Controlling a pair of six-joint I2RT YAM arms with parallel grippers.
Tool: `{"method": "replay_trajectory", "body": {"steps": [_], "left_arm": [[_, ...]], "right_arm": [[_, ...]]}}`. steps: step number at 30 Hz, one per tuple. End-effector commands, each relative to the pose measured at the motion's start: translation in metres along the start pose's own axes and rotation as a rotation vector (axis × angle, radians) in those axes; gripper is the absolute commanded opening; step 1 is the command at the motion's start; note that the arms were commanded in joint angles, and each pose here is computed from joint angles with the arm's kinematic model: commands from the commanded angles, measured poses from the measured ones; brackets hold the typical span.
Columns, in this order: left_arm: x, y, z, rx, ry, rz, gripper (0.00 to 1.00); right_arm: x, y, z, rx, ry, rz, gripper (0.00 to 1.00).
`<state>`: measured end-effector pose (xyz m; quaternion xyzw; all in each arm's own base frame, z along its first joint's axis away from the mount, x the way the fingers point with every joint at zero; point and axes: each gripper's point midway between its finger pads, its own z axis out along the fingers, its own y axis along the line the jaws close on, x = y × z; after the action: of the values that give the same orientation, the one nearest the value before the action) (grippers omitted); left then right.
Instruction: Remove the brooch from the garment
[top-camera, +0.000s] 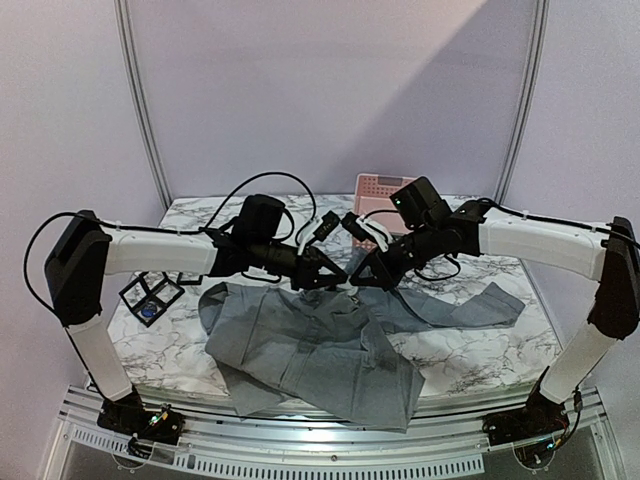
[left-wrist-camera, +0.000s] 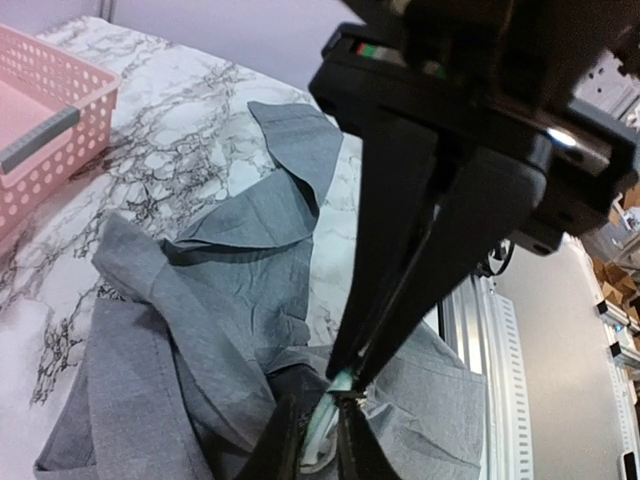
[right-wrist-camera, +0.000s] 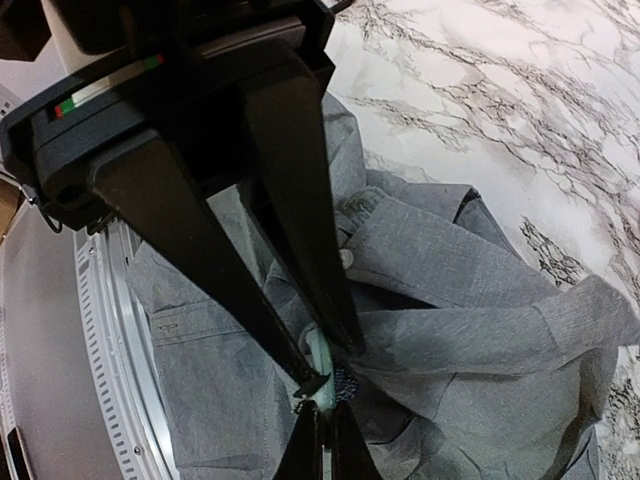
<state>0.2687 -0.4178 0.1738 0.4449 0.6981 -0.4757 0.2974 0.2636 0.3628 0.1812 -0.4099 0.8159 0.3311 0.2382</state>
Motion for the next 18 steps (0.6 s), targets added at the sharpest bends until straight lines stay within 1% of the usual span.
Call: {"method": "replay_trajectory", "body": {"steps": [1,3,7,18], "left_arm": [[0.0056,-0.0015,0.0058,0.028,0.034,-0.006,0.11],[0.0061,-0.0020,0.0055,0.030,0.037,-0.005,0.08],[0.0078,-0.0045,0.0055,0.044,0.044,-0.009,0.08],[0.0131,-0.0075,0.0105,0.079,0.074,-0.023,0.20]], "right_arm": [[-0.0118,0.0026,-0.0087,-0.001,-0.041,-0.022,0.00],[-0.0114,0.0019,-0.0081,0.002,-0.041,-0.021,0.00],[-0.0138,0.0031,-0.0089,-0.004,-0.049,-0.025,0.00],[-0.0171,0.0060,-0.0104,-0.019,-0.060,-0.033,0.00]]}}
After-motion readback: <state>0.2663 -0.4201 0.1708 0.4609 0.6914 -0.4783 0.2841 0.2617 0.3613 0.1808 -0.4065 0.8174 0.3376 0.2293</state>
